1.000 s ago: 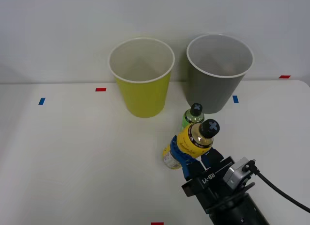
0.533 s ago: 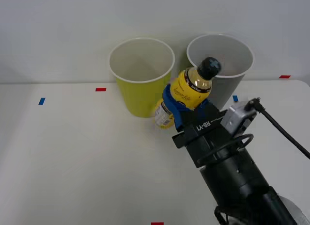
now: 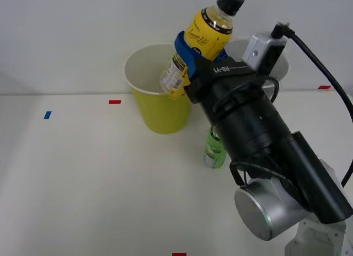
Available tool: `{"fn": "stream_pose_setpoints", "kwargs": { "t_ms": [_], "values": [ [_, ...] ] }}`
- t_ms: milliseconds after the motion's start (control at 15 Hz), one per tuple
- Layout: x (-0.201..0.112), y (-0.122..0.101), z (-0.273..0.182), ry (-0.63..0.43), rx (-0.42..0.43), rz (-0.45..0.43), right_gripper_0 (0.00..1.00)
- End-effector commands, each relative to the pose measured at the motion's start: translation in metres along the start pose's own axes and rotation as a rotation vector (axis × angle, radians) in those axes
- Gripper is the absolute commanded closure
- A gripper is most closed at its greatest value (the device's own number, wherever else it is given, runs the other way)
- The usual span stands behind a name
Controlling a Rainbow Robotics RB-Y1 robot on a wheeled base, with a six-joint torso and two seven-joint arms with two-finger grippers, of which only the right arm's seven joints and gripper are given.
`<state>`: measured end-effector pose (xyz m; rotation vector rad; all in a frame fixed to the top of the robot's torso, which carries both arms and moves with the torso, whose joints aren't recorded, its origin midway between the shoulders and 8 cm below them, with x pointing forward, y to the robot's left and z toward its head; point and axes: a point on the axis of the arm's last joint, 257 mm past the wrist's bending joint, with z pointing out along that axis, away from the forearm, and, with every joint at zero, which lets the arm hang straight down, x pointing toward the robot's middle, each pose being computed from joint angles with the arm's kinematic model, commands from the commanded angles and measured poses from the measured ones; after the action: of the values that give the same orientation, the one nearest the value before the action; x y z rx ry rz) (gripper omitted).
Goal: Put cans in the gray bin, plastic bottles in the light green bin
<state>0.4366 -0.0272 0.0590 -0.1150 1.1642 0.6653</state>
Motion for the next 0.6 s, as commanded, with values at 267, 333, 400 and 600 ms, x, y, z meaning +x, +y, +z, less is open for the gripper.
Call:
{"fn": "stream_pose_setpoints", "kwargs": {
  "t_ms": [267, 333, 400, 600],
  "values": [
    [0.006, -0.014, 0.059, 0.025, 0.02, 0.034, 1.0],
    [0.012, -0.016, 0.069, 0.028, 0.021, 0.036, 1.0],
    [0.018, -0.017, 0.08, 0.039, 0.018, 0.027, 1.0],
    [0.029, -0.017, 0.101, 0.065, 0.009, 0.013, 1.0]
  ]
}}
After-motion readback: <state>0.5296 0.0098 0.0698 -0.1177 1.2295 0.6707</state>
